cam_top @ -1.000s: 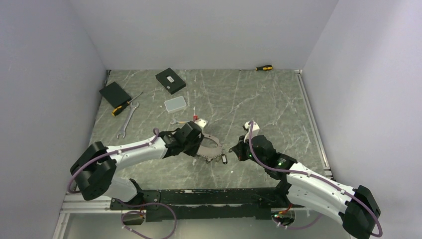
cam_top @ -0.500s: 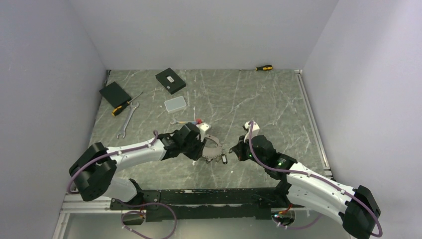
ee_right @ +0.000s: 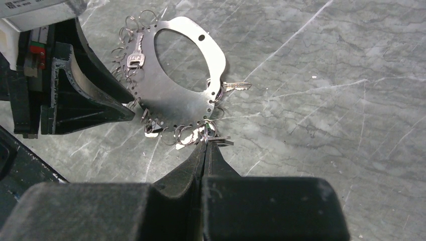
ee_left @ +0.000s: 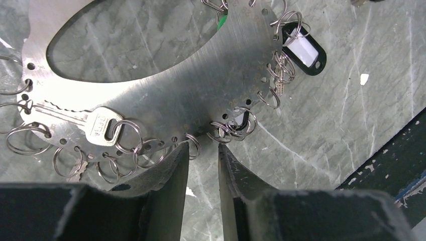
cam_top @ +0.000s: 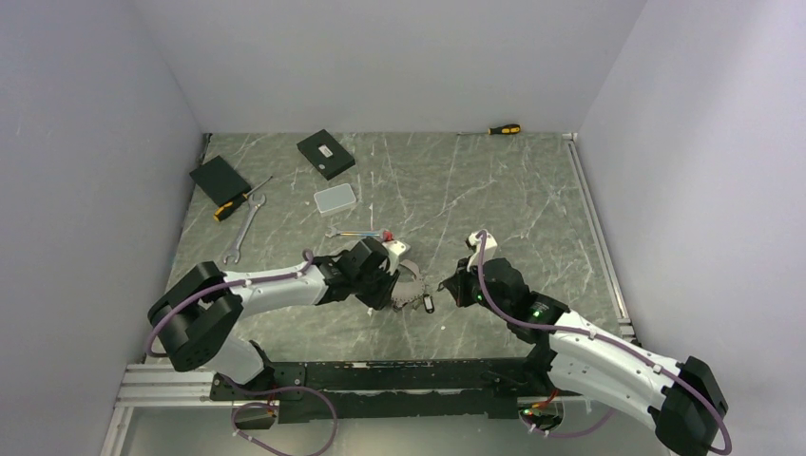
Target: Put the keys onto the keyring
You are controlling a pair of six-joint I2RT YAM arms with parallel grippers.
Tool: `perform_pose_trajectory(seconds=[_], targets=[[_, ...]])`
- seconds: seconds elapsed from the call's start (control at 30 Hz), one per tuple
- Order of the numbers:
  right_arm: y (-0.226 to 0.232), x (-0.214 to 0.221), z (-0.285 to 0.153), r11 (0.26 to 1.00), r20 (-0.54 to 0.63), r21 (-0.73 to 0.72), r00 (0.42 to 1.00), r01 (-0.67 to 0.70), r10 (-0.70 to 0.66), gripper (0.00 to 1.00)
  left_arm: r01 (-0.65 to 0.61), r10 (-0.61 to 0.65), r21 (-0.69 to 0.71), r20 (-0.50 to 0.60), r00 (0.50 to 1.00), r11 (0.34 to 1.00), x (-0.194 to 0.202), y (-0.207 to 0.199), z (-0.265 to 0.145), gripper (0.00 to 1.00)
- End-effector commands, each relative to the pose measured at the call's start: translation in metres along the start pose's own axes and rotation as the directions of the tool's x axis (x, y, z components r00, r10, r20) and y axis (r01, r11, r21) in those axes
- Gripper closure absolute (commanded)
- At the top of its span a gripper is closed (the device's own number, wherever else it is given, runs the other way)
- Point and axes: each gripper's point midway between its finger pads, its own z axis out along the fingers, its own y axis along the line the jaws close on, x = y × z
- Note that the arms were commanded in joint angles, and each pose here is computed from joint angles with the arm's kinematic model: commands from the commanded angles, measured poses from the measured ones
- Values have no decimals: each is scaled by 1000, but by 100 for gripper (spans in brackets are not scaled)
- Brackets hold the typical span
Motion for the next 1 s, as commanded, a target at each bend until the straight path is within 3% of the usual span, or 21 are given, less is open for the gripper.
perform_pose_trajectory(seconds=[0.0,0.23,0.4,0.67,0.97], targets=[[8,-25,-4,1000,63,-14,998,0,1,100,-31,31,21,24,999,999,-5,-5,7,68],[9,-25,-3,1000,61,-18,998,-1,2,100,-35,35,2,15,999,999,-3,-3,13,78],[9,-26,-3,1000,62,-17,998,0,1,100,-32,32,-2,7,999,999,-5,-3,12,100],[11,-30,-4,1000,68,-23,998,4,-3,100,23,-23,-17,-17,1000,1000,-29,-13,-7,100],[13,-31,-6,999,73,-32,997,1,2,100,108,-104,13,-160,982,994,-31,-22,-7,100]])
